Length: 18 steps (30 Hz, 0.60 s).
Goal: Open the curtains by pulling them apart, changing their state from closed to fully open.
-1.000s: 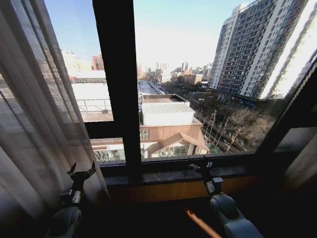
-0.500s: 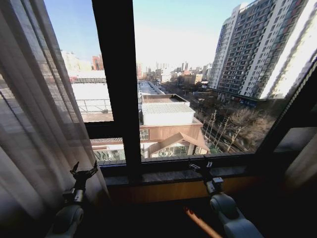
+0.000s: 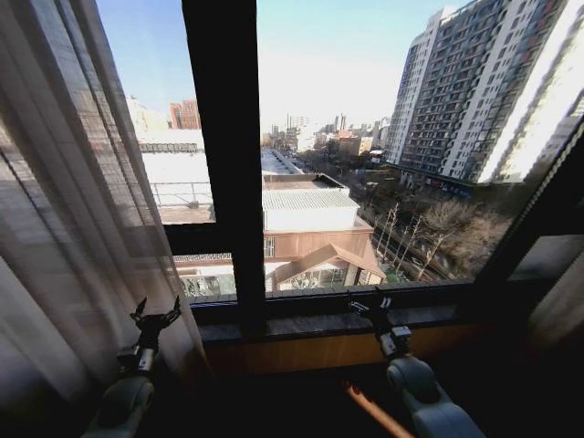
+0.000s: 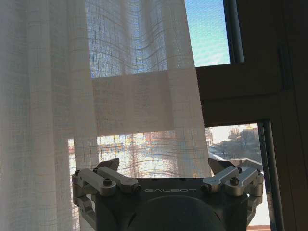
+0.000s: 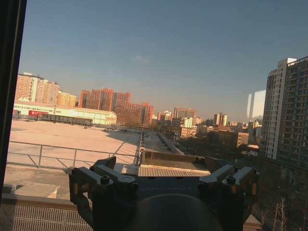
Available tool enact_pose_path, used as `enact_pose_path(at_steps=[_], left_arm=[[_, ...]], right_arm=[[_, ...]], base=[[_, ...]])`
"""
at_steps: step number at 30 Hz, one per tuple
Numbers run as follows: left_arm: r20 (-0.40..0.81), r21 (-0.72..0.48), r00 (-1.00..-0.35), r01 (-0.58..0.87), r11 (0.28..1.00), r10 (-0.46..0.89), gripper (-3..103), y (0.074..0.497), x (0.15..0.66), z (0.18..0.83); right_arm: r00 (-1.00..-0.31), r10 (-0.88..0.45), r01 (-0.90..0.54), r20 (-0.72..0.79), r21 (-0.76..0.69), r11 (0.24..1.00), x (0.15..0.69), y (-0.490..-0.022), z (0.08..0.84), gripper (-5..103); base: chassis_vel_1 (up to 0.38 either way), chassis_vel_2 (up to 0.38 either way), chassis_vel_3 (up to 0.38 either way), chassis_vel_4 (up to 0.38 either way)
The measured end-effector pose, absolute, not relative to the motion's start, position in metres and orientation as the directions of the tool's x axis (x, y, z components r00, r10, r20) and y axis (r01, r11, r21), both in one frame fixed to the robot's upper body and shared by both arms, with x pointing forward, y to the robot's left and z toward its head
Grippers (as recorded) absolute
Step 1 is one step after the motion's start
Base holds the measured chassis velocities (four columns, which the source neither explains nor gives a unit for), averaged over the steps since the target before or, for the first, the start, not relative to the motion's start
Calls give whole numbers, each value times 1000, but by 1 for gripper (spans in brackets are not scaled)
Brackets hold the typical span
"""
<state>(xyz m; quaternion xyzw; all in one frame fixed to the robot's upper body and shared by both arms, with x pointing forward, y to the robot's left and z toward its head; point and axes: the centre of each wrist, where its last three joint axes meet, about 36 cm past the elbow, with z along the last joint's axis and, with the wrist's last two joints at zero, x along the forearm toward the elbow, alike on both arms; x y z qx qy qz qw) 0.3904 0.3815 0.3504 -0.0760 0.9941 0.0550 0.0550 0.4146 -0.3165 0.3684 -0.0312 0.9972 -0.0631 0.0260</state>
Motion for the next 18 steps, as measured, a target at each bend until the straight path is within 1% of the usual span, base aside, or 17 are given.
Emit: enact_pose_path(at_steps=[9, 12, 13, 14, 18], left_arm=[[-120, 93, -985, -133, 987, -122, 100, 371, 413, 346], [-120, 98, -987, -123, 988, -110, 100, 374, 436, 347], [-120, 98, -987, -123, 988, -110, 100, 374, 436, 347], [-126, 98, -986, -118, 988, -106, 100, 376, 448, 349], [-125, 94, -988, -109, 990, -97, 100, 381, 463, 350]], right_arm=[[-997, -65, -59, -48, -128, 990, 415, -316, 368, 100], [-997, -66, -59, -48, -127, 990, 415, -316, 368, 100], [-997, -66, -59, -48, -127, 990, 415, -316, 368, 100], [-997, -65, -59, -48, -128, 990, 415, -316, 368, 100], [-997, -65, -59, -48, -127, 990, 415, -316, 368, 100]], base=[[0, 0, 0, 0], [0, 0, 0, 0], [0, 0, 0, 0], [0, 0, 0, 0], [0, 0, 0, 0]])
